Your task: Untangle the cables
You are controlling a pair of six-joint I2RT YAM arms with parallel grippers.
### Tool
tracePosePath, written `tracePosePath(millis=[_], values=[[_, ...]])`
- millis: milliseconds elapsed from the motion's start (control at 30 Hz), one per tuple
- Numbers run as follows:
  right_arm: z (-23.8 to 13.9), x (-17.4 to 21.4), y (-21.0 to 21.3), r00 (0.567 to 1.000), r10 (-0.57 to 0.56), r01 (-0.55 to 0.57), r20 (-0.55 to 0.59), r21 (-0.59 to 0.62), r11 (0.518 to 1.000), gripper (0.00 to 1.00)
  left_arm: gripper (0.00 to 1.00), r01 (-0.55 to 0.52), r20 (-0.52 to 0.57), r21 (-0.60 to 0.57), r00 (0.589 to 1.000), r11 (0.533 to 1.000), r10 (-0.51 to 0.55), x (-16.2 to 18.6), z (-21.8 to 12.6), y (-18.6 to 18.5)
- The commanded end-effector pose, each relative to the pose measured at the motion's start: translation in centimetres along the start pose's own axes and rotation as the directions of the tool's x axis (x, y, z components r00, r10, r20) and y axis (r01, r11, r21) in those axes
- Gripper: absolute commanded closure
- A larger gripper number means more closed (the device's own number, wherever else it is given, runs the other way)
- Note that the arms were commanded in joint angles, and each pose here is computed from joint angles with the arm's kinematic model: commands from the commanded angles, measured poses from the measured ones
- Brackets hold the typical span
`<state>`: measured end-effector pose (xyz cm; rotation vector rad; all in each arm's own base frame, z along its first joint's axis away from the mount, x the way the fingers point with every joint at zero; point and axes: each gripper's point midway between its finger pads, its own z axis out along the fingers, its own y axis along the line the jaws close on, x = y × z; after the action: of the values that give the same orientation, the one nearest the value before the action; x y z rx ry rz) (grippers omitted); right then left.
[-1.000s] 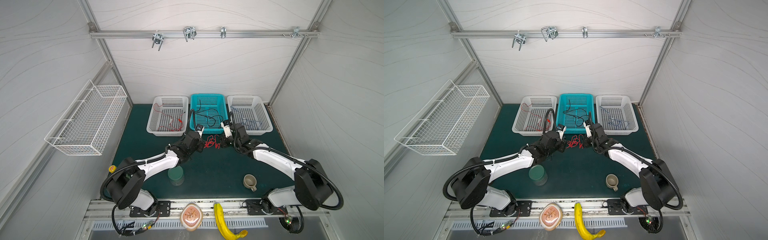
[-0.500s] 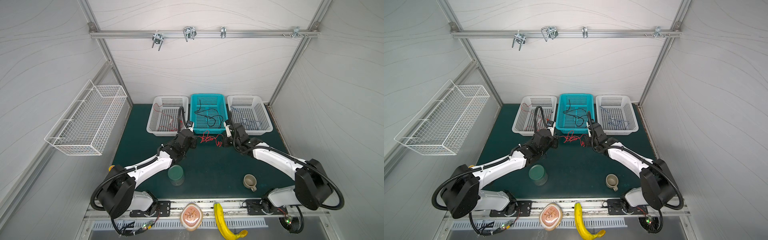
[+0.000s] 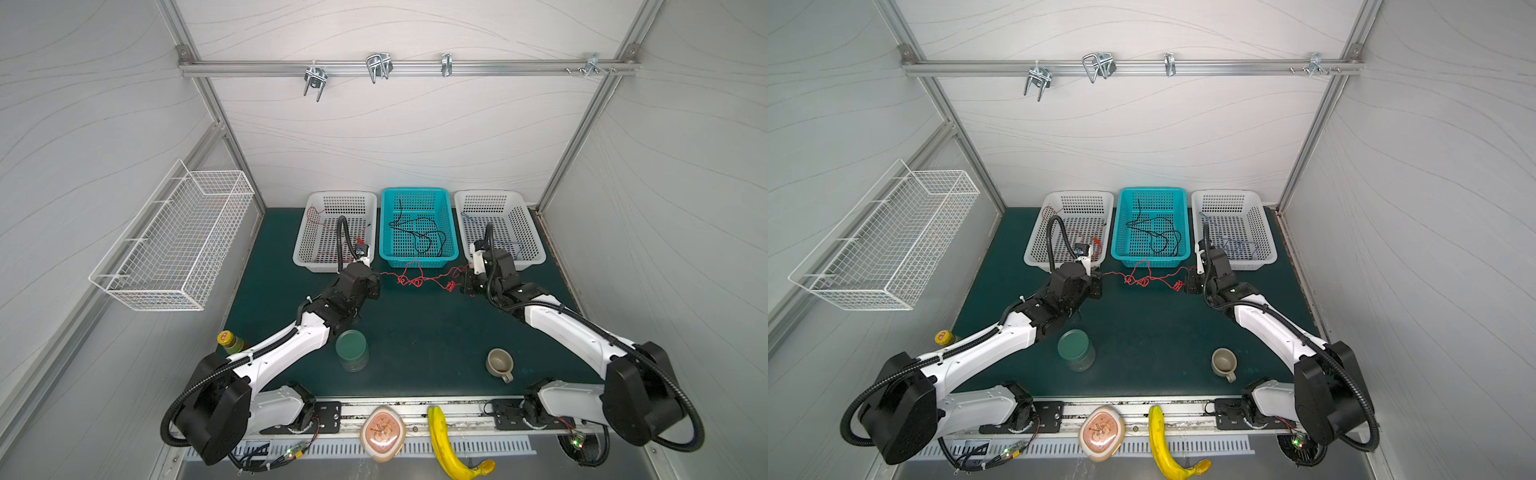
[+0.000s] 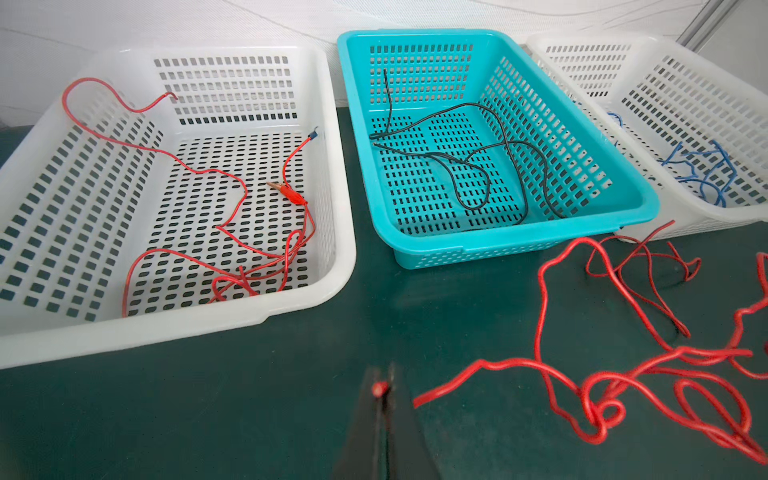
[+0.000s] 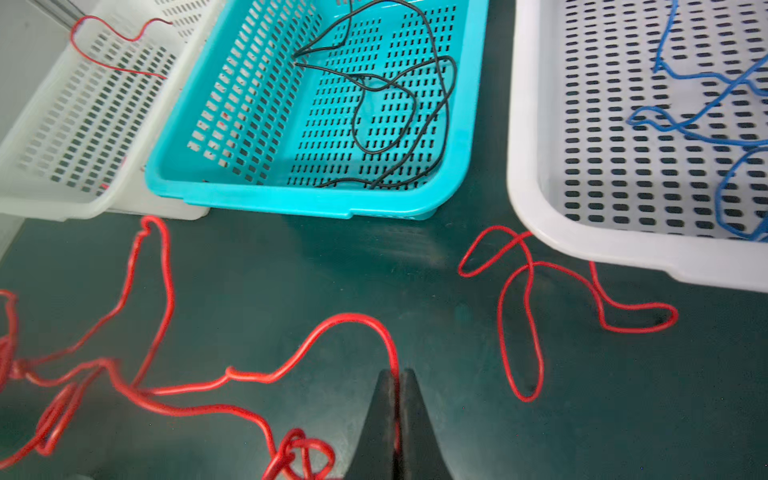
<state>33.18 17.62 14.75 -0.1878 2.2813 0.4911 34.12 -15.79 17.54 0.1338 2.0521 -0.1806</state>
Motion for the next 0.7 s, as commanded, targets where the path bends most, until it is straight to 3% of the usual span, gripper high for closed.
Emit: tracePosePath(millis=[0, 167, 300, 333, 433, 667], values=[[-0.3, 0.0, -1.1, 1.000, 0.004, -0.004, 0.021, 0.000, 1.000, 1.00, 1.00, 0.033, 0.081, -0.078, 0.996, 0.996, -0.027, -1.3, -0.5, 2.6], [-1.4, -1.2, 2.0, 0.992, -0.021, 0.043, 0.128, -0.173, 0.984, 1.00, 1.00, -0.010, 0.115, 0.111, 0.993, 0.994, -0.003, -1.4, -1.3, -0.4], [-2.9, -2.0, 3.6, 0.974, -0.075, 0.123, 0.215, -0.221, 0.968, 1.00, 1.00, -0.044, 0.109, 0.168, 0.994, 0.985, 0.026, -1.1, -1.8, -1.3], [-3.2, -2.2, 4.1, 0.968, -0.097, 0.151, 0.231, -0.227, 0.962, 1.00, 0.96, -0.050, 0.108, 0.171, 0.994, 0.984, 0.032, -1.0, -1.8, -1.3], [-4.1, -2.3, 5.5, 0.949, -0.164, 0.231, 0.268, -0.238, 0.943, 1.00, 0.64, -0.069, 0.103, 0.172, 0.993, 0.983, 0.052, -0.9, -1.9, -1.3], [-5.7, -2.6, 7.9, 0.911, -0.269, 0.354, 0.312, -0.260, 0.898, 1.00, 0.41, -0.101, 0.131, 0.176, 0.988, 0.979, 0.079, -1.5, -2.4, -1.4]])
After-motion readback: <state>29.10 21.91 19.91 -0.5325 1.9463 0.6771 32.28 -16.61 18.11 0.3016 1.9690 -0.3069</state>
